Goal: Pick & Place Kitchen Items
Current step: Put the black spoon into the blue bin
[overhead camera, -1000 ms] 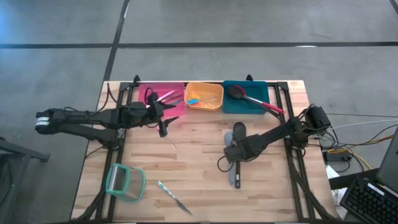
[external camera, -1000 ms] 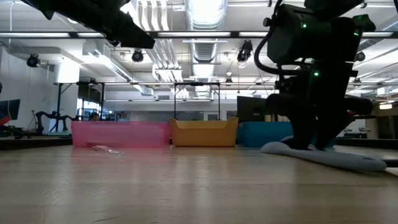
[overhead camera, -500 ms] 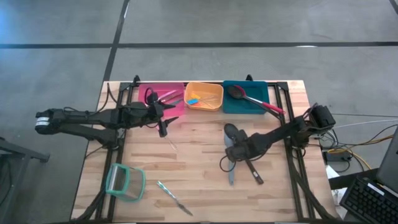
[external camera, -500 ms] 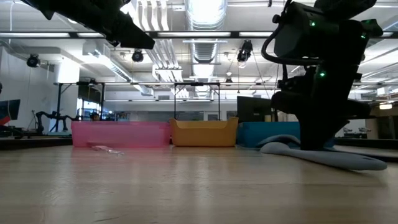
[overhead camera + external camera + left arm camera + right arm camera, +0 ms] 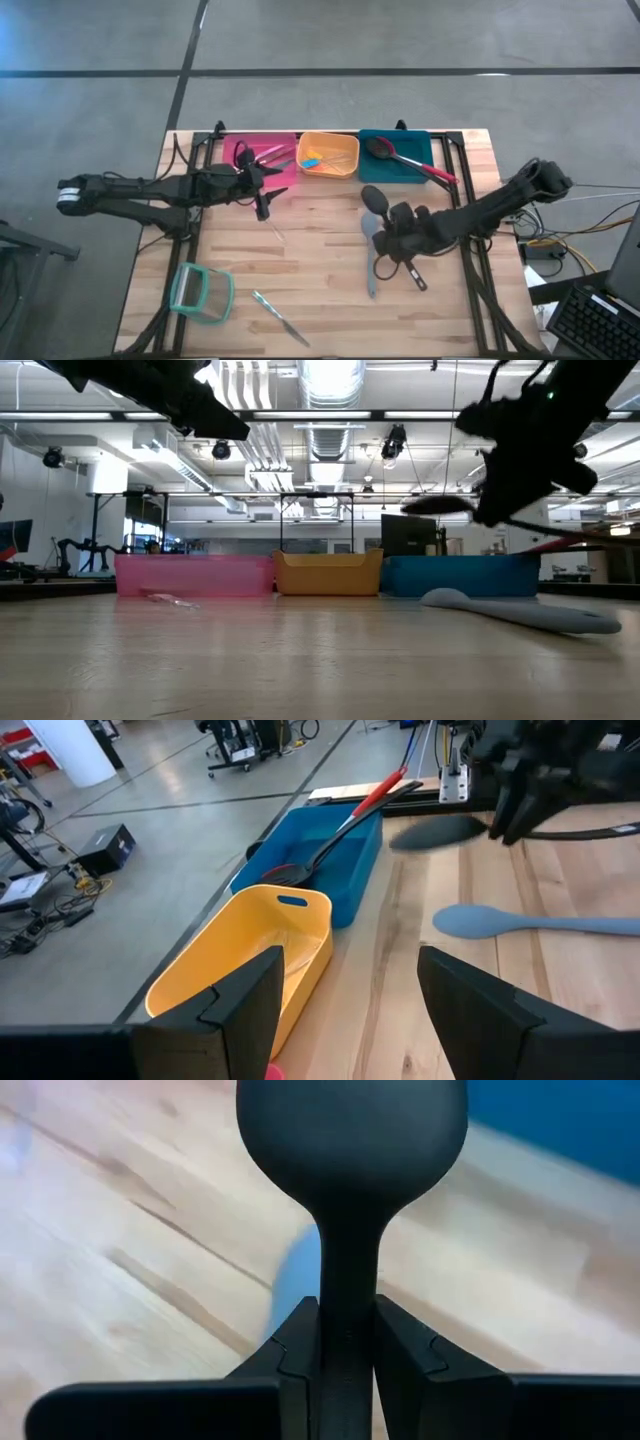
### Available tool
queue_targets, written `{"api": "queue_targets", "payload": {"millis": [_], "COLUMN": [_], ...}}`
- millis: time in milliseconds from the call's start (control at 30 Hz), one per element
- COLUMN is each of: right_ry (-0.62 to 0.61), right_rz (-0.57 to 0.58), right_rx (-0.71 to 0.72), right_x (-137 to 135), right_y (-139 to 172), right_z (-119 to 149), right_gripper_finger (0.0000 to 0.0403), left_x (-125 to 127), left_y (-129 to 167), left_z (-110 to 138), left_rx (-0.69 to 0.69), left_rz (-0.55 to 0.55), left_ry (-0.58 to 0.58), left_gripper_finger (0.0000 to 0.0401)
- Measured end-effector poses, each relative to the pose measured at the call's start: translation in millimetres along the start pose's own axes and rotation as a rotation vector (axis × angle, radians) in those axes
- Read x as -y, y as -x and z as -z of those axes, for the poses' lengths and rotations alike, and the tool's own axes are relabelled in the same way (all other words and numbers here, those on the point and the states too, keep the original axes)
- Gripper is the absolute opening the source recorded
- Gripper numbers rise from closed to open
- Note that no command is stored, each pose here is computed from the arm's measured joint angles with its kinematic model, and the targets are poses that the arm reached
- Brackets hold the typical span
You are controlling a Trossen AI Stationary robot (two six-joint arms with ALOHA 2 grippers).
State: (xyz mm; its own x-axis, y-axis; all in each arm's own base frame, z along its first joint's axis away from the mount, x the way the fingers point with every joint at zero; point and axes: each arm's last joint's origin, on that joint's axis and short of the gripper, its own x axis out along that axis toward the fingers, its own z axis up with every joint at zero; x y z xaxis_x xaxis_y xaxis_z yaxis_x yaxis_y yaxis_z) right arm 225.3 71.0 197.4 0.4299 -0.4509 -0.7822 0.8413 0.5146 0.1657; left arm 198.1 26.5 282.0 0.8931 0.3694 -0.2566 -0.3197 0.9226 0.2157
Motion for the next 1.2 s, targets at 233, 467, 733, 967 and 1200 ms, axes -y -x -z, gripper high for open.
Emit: {"api": "queue_targets", "payload": {"millis": [233, 467, 733, 967, 1200], "right_ry": [0.085, 0.299, 0.711, 1.081, 1.267], "right_rz": [-0.053, 0.014, 0.328, 0.586, 0.688], "right_rx": [0.230, 0.497, 0.757, 0.781, 0.724], "right_x": [2, -17, -69, -117, -125], "right_y": [24, 29, 38, 37, 20], "right_z": [-3, -10, -19, -14, -6], "right_gripper_finger": [0.0052, 0.0052, 0.0052, 0.0052, 0.0052], "left_x": [0, 1, 6, 12, 23], "left_y": [-1, -3, -14, -22, -29], "left_z": [0, 1, 8, 1, -6], "left_rx": [0.001, -0.006, -0.057, 0.015, 0.101], "left_rz": [0.000, 0.000, 0.007, 0.180, 0.394], "left_ry": [0.044, 0.142, 0.244, 0.291, 0.311], "left_gripper_finger": [0.0236, 0.0236, 0.0236, 0.0236, 0.0236]}}
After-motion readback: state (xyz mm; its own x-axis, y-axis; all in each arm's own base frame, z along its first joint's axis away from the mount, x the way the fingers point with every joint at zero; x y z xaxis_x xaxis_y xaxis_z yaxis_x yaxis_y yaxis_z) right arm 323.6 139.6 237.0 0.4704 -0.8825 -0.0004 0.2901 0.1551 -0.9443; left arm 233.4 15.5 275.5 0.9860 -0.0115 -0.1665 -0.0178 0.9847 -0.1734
